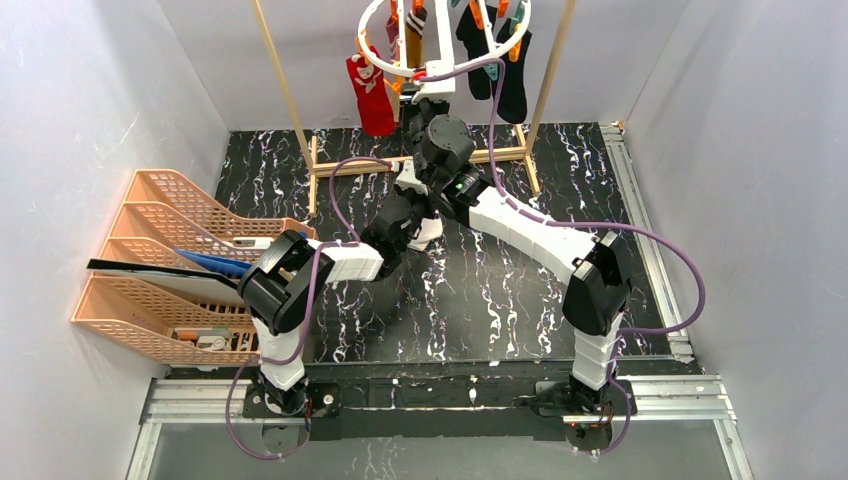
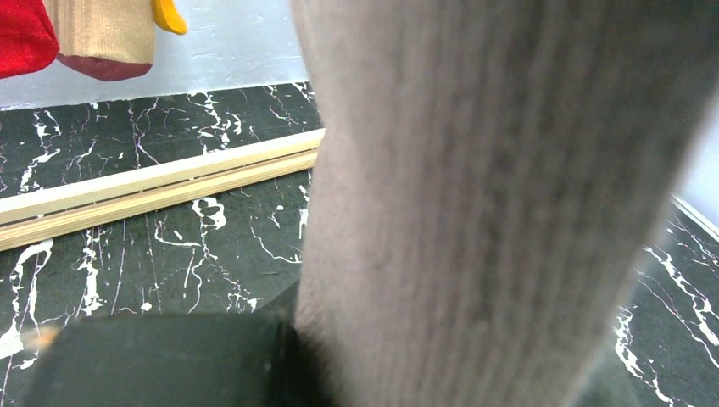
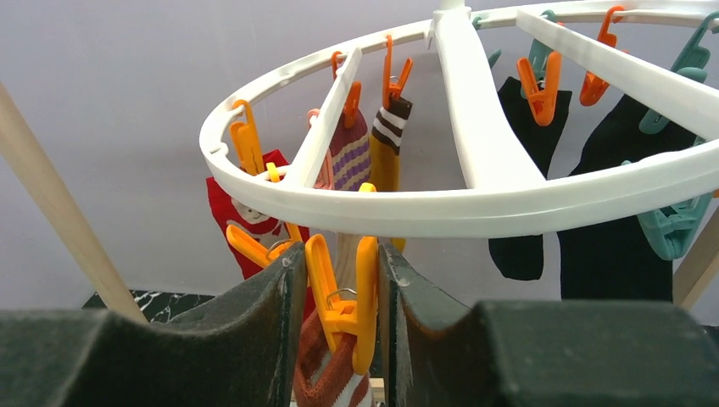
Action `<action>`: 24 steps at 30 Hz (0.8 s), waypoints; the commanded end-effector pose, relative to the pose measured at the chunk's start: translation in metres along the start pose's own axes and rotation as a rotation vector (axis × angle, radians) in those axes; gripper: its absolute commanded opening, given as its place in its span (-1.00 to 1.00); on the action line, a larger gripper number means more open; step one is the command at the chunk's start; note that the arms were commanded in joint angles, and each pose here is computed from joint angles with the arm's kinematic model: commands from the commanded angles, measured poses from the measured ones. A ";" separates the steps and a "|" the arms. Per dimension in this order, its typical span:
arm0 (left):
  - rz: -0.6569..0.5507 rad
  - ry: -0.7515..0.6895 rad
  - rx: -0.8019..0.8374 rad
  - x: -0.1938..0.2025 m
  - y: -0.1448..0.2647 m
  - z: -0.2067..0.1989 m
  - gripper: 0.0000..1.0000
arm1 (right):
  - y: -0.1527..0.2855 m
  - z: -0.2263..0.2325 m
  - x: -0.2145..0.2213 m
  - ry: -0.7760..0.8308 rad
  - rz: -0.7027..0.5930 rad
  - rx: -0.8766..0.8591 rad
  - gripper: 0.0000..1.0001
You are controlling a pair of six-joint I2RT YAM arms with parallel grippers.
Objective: Remove the socks clipped to the hanger
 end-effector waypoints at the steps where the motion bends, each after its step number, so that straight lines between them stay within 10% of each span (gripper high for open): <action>1: -0.066 0.004 0.008 -0.028 0.006 -0.006 -1.00 | -0.005 -0.006 -0.025 -0.058 -0.060 0.036 -0.44; 6: -0.065 0.001 0.005 -0.028 0.007 -0.005 -1.00 | -0.006 -0.006 -0.024 -0.058 -0.056 0.034 -0.97; 16: -0.066 -0.002 0.003 -0.029 0.008 -0.004 -1.00 | -0.006 -0.013 -0.021 -0.074 -0.043 0.030 -0.97; 22: -0.057 -0.001 -0.021 -0.024 0.011 0.001 -1.00 | -0.003 -0.010 -0.022 -0.074 -0.036 -0.033 0.45; 24: -0.052 0.006 -0.047 -0.022 0.015 0.005 -0.59 | -0.001 -0.011 -0.022 -0.073 -0.028 -0.046 0.64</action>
Point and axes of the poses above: each gripper's point midway between its finger pads, its own y axis back along the fingers, its own z axis along the line the jaws close on, x = y × z, the point moved 4 cm from there along y, back along the fingers, and after that the axes turned 9 degrees about y, right-handed, at the moved point
